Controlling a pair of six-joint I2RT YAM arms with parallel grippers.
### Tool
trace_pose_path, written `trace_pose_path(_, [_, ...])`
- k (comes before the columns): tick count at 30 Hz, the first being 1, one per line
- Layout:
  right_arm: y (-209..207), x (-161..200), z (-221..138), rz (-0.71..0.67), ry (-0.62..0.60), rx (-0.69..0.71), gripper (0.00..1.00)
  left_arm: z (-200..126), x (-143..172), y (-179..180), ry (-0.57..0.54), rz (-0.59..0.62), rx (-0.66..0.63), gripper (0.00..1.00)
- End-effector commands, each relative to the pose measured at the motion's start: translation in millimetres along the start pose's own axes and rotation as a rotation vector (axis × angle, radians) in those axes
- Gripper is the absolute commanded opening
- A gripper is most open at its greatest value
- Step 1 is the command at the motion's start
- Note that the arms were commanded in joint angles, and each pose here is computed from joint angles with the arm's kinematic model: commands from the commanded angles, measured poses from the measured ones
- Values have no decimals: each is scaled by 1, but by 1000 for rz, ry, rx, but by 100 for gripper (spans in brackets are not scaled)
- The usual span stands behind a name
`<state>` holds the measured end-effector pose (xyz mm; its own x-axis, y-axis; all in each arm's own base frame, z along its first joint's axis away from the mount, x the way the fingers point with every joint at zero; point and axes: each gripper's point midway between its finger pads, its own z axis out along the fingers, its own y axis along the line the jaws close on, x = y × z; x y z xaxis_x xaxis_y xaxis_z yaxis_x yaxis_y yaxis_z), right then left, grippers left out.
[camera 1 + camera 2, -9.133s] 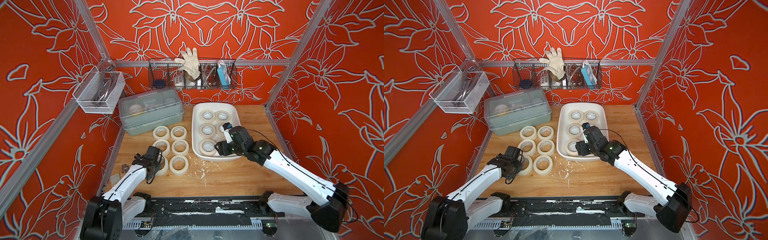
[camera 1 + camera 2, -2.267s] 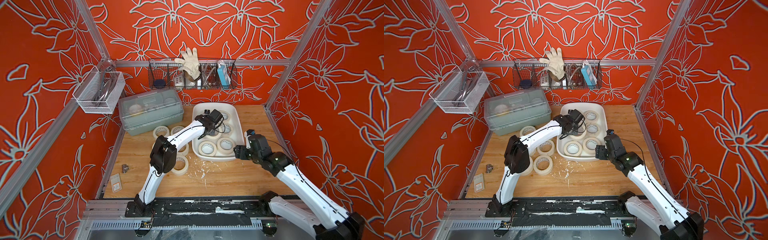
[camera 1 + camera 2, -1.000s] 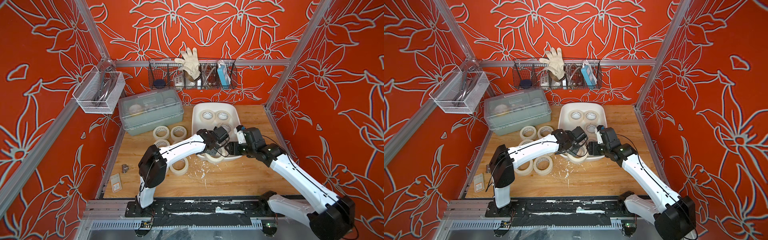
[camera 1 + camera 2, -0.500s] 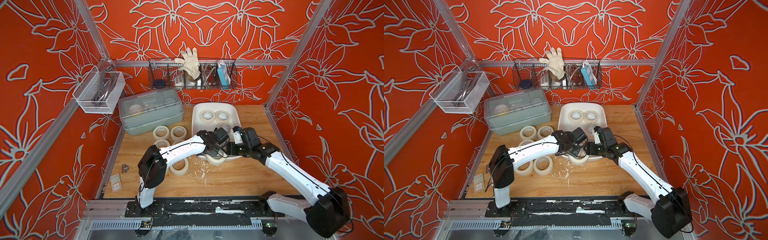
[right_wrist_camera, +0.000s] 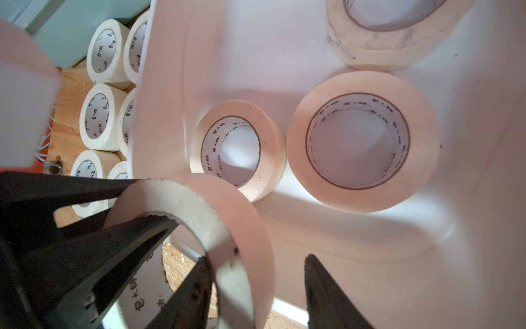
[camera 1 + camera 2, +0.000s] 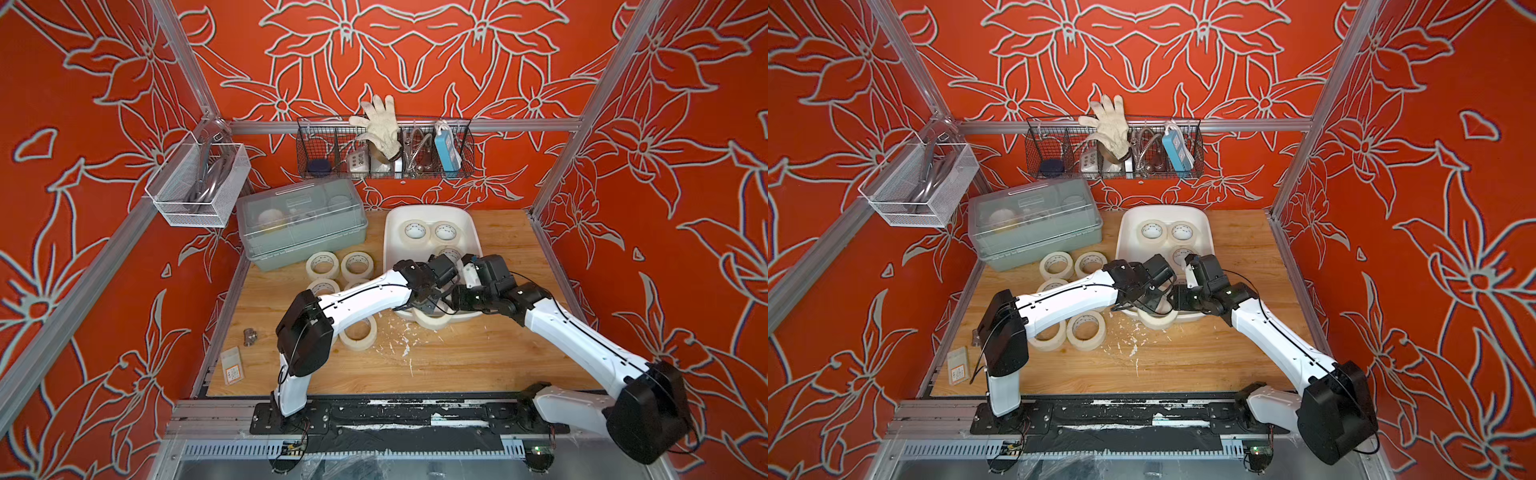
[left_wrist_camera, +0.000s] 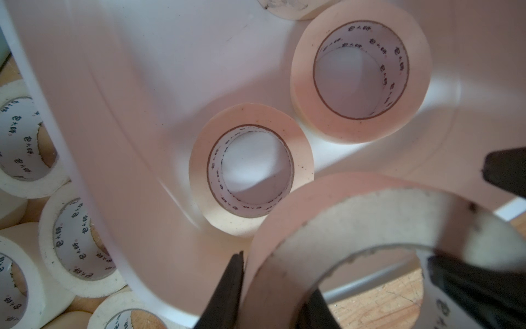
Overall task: Take out the art tape in the storage box
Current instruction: Pick up the art tape from the storage box.
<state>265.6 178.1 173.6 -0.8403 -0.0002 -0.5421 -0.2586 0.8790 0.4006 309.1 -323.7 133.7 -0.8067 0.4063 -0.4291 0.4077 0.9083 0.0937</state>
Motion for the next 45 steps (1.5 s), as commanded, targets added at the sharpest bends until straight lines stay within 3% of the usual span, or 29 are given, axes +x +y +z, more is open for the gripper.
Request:
trace_pose_path(1, [5,3,6,21,7,-41,67,-15,-14,-5,-56,-37,43,0])
trace_pose_path(8, [-5,12,21,23,36,1,64,-16,-18,-10,-57,-49,63,0])
trace_pose_path(12, [-12,14,28,15,58,39,57,-19,-20,-10,-64,-53,65,0])
trace_pose_path(22, [-9,14,34,-5,67,28,50,-18,-23,-9,-55,-50,47,0])
trace_pose_path(30, [-7,6,30,-25,51,34,22,-21,-24,-9,-57,-55,55,0])
trace_pose_path(34, [-10,-2,24,-57,36,68,8,-30,-25,-11,-40,-128,124,23])
trace_pose_path(41, [-21,-14,10,-131,21,168,0,-57,-36,-6,-84,-196,223,77])
trace_pose_path(45, [-28,-26,-2,-173,0,240,0,-70,-40,1,-94,-255,271,91])
